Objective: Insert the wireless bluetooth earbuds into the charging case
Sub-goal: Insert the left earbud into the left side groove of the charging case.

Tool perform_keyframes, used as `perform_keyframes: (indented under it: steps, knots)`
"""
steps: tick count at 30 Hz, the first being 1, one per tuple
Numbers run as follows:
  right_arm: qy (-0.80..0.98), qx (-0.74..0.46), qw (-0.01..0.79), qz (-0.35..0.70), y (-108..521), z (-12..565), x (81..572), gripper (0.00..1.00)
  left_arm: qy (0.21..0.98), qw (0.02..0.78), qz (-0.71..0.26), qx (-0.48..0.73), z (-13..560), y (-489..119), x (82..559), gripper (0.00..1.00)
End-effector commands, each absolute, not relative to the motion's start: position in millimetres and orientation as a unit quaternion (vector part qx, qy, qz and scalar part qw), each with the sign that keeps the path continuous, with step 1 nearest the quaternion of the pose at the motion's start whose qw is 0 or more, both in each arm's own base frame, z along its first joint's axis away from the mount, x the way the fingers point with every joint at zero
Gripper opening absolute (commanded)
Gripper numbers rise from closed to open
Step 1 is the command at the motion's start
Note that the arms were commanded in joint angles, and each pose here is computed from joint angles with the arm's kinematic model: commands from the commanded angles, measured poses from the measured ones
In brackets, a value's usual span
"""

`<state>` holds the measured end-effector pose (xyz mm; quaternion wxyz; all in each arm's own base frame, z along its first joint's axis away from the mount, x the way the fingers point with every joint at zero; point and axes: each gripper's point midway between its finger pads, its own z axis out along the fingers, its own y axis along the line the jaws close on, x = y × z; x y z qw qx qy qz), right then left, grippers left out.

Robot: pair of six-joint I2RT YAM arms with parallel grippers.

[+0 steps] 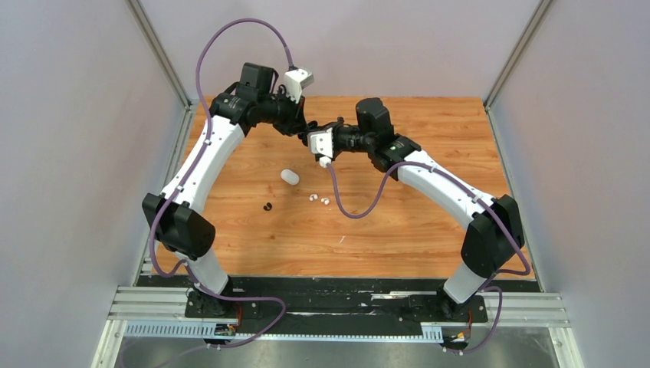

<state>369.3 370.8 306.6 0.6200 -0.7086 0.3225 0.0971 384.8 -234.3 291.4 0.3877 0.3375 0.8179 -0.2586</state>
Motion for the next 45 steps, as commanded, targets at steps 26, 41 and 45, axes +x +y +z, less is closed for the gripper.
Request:
perform_keyframes:
  steps: [26, 41, 45]
  knots:
    - [0.364, -0.688, 0.612, 0.138, 360.4, 331.9, 343.1, 0.27, 0.805, 0.433, -0.206, 0.349, 308.3, -223.2, 399.7, 0.0]
    - [0.643, -0.488, 0.492, 0.327, 351.3, 256.8, 335.3, 0.4, 0.817, 0.479, -0.102, 0.303, 332.2, -155.2, 421.0, 0.0]
    - [0.625, -0.531, 0.44, 0.367, 370.0, 224.9, 331.1, 0.44, 0.816, 0.496, -0.085, 0.284, 348.9, -133.2, 417.8, 0.0]
